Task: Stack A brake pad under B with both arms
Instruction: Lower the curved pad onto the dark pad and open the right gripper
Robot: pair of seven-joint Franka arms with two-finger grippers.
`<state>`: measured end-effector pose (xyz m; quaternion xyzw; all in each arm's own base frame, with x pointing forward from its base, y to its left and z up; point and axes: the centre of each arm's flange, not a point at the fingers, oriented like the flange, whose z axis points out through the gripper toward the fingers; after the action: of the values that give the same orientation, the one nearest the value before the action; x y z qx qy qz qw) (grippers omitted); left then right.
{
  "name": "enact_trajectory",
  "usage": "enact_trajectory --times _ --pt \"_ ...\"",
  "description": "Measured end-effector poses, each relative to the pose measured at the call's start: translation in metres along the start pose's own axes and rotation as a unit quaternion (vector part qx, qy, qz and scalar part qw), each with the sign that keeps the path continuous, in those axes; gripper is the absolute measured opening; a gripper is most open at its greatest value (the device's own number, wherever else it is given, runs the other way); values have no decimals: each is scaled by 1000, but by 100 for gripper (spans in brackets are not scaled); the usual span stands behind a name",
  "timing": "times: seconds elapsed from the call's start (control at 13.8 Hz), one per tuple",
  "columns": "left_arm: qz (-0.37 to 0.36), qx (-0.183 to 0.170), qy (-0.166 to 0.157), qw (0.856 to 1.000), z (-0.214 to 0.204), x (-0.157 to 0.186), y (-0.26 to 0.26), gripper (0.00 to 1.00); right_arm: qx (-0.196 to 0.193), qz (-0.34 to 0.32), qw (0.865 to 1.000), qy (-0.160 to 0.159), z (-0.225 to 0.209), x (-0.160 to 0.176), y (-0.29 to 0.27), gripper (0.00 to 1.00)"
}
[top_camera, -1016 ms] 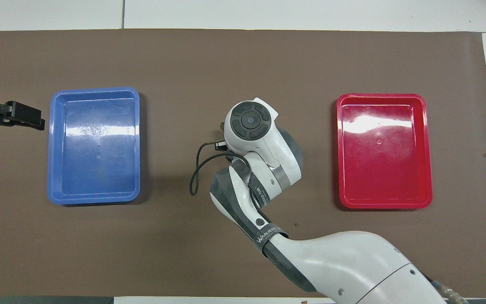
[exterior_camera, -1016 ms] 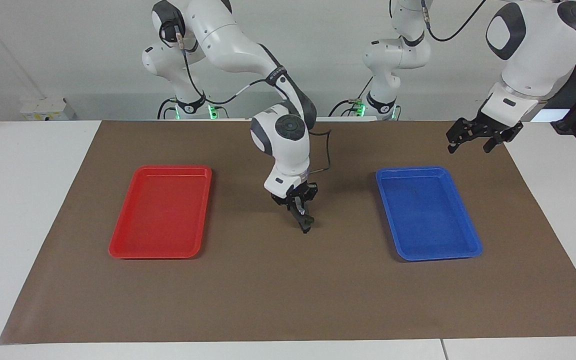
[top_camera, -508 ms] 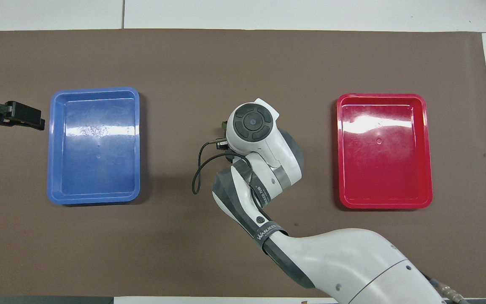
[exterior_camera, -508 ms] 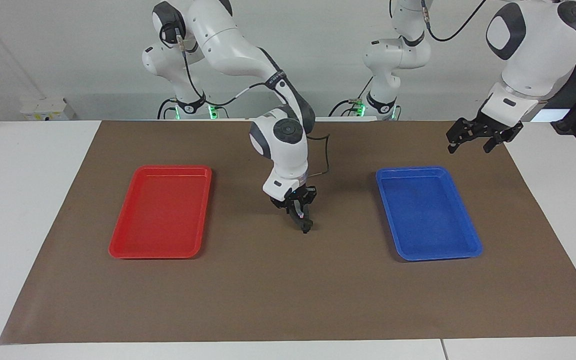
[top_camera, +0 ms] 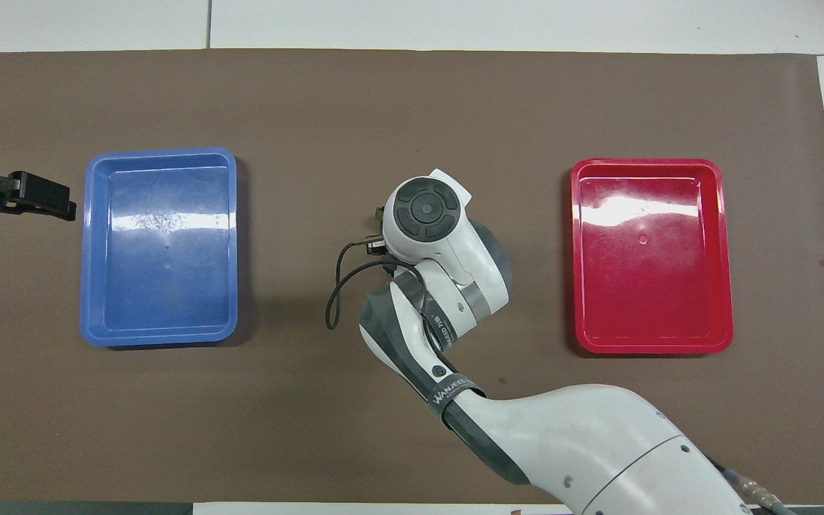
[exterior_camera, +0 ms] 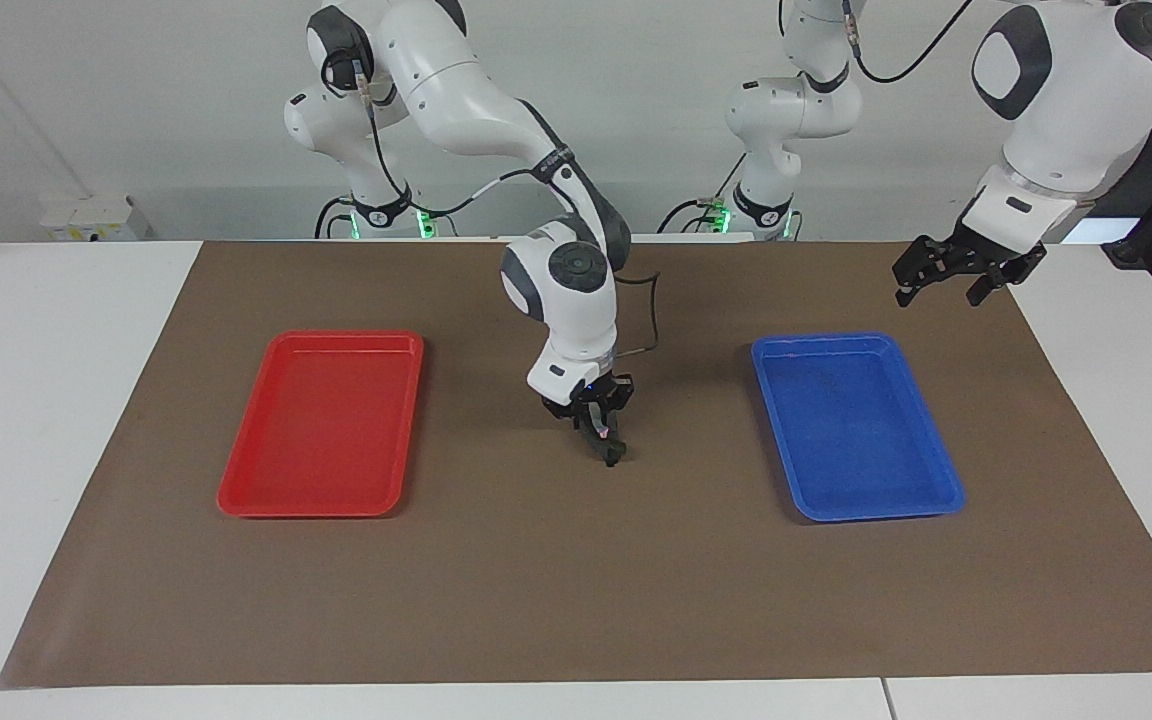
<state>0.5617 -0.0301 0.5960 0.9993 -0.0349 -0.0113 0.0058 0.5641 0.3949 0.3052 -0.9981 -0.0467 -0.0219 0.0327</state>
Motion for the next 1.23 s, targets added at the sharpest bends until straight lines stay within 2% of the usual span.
enact_trajectory --times 0.73,0.94,1.09,1.16,1.23 --pt "0 0 0 1000 0 0 0 100 2 9 1000 4 5 -1 -1 43" --pt "0 0 0 1000 0 0 0 100 3 9 1000 4 5 -1 -2 70" --pt "0 0 0 1000 0 0 0 100 3 8 1000 5 5 -1 -3 93" --pt "0 0 0 1000 0 0 0 100 3 8 1000 5 4 -1 -4 100" --pt "0 0 0 1000 0 0 0 100 4 11 1000 6 3 -1 -4 100"
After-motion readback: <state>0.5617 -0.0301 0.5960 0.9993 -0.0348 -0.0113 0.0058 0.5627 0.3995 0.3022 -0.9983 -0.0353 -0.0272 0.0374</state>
